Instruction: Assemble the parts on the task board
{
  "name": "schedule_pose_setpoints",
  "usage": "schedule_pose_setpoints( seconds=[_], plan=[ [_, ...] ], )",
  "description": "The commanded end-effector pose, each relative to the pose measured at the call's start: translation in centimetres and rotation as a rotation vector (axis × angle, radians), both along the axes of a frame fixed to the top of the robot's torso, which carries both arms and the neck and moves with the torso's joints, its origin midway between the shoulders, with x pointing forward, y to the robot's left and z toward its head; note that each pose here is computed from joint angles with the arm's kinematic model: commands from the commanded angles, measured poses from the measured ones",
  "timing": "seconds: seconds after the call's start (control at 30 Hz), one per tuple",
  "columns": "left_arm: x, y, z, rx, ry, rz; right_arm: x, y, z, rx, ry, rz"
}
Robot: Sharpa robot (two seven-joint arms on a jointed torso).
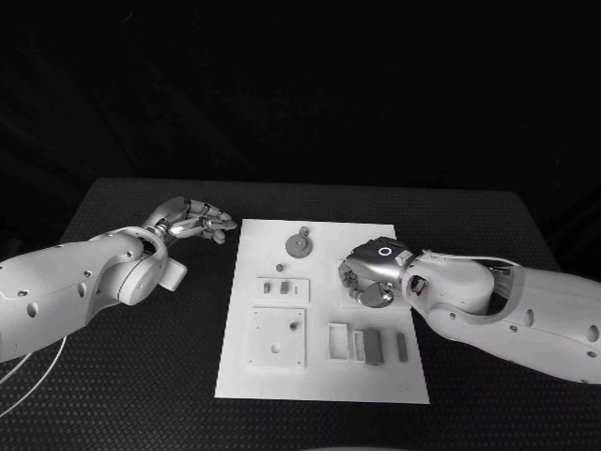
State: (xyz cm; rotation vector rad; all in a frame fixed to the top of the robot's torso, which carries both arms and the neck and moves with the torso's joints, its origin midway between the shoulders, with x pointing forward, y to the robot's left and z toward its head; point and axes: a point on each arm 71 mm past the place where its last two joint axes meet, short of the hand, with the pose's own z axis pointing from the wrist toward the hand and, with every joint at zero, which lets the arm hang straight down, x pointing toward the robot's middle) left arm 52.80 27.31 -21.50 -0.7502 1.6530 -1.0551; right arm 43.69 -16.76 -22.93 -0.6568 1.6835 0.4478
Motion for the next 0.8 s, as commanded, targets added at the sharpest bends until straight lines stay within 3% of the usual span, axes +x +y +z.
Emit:
schedule_pose_setpoints(
  seconds=[0.03,0.2,0.5,0.8],
  plan=[
    [0.00,-0.2,0.10,-0.011,-0.003,-0.014,-0.4,0.5,0.5,0.021,-0.047,0.030],
    [0.00,-0.2,0.10,-0.011,-0.004,-0.013,-0.6,0.7,1.2,0.033,-0.064,0.039],
    [0.05,-0.4,0.08,-0.012,-0.004,-0.016,-1.3,2.5,3.8,0.087,-0.104,0.093],
    [0.06,-0.5,0.09,-0.013,-0.004,-0.017,-3.2,7.4,4.6,0.185,-0.070,0.211]
  ],
)
